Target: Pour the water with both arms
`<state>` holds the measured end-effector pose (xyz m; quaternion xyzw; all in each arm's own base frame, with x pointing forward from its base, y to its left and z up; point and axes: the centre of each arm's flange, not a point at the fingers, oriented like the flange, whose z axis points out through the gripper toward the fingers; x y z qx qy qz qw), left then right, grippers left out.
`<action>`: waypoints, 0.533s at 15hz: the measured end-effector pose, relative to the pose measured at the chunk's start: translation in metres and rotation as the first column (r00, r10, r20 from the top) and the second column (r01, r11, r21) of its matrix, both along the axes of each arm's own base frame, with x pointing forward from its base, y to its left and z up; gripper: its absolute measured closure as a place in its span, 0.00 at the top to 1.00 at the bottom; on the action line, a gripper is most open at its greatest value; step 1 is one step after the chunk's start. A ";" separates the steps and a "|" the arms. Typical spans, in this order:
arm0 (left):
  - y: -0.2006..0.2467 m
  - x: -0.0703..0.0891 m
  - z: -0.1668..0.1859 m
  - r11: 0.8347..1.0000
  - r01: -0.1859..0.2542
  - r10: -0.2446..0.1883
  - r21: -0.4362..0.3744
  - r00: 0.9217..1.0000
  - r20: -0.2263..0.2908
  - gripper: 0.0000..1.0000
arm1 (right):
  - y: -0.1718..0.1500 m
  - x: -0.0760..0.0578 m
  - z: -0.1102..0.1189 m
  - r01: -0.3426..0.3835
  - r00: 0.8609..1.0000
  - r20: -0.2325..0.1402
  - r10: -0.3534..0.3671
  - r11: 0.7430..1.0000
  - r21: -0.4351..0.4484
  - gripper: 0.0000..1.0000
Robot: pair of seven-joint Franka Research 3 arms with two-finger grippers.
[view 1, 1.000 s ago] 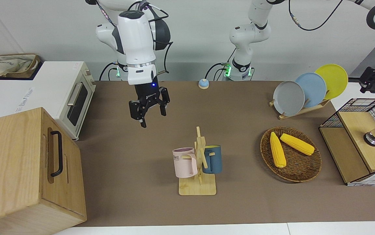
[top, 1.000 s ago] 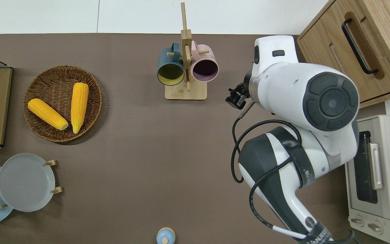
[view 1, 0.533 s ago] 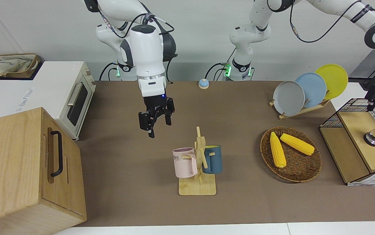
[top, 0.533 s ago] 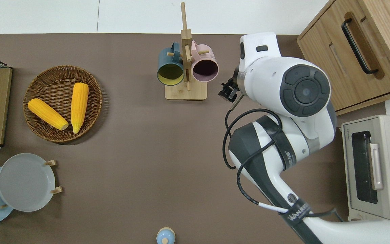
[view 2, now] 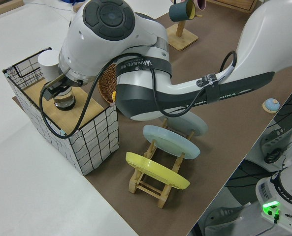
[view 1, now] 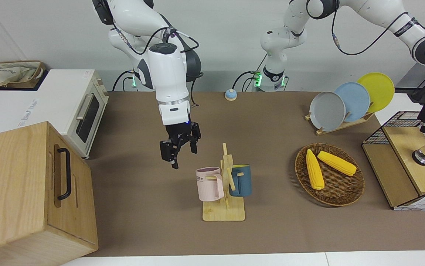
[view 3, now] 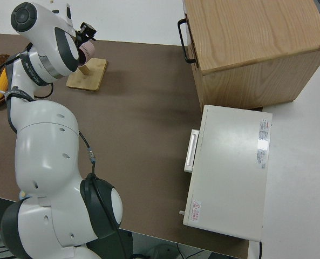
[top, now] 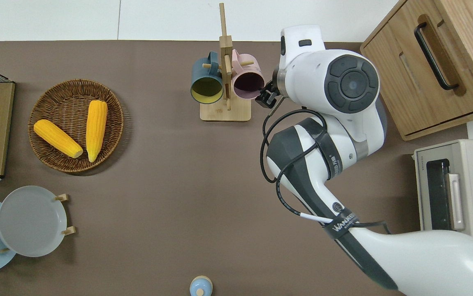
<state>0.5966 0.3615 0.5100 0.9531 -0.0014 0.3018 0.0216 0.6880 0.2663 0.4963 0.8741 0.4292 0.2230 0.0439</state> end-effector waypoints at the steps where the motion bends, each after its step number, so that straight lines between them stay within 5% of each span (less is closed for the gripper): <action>1: 0.000 0.003 -0.006 1.000 0.007 -0.007 -0.005 1.000 0.015 1.00 | 0.004 0.002 -0.004 -0.004 1.000 -0.004 0.004 1.000 0.002 0.98; 8: 0.006 0.011 -0.028 1.000 0.018 -0.018 0.006 0.998 0.066 1.00 | 0.020 0.019 -0.025 -0.011 0.999 -0.034 0.011 1.000 0.008 0.92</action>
